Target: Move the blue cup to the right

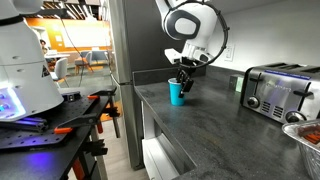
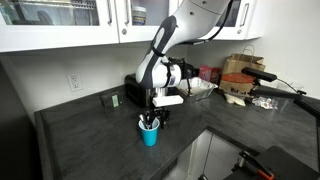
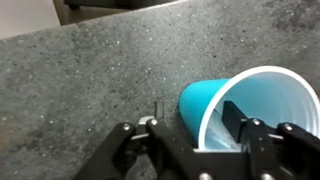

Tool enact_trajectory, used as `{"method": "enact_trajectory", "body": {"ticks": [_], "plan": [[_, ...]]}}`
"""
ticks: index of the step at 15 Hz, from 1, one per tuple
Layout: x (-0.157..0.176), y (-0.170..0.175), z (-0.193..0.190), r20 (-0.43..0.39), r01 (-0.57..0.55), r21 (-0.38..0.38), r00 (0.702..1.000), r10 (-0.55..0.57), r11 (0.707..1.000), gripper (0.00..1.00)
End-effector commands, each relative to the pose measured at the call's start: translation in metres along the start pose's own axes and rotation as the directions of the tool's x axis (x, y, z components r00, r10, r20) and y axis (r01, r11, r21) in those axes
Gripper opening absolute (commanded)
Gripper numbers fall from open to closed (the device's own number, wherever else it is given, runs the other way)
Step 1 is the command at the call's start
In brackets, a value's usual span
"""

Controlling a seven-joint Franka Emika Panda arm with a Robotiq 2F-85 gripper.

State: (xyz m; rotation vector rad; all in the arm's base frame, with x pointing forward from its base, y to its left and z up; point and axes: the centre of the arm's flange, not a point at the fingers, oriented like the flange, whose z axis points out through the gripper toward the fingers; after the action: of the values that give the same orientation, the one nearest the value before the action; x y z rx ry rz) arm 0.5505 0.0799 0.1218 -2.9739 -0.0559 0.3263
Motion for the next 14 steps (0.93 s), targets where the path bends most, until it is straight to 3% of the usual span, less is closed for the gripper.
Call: {"method": "enact_trajectory", "body": {"ticks": [1, 6, 11, 14], "plan": [[0.008, -0.003, -0.005, -0.004, 0.036, -0.008, 0.999, -0.036, 0.999, 0.36], [0.009, -0.001, -0.013, -0.03, 0.023, 0.001, 0.999, -0.023, 1.0, 0.01], [0.006, 0.019, -0.029, -0.104, -0.054, 0.041, 0.993, 0.058, 0.998, 0.0], [0.006, 0.048, -0.048, -0.178, -0.132, 0.087, 0.973, 0.146, 0.987, 0.0]]}}
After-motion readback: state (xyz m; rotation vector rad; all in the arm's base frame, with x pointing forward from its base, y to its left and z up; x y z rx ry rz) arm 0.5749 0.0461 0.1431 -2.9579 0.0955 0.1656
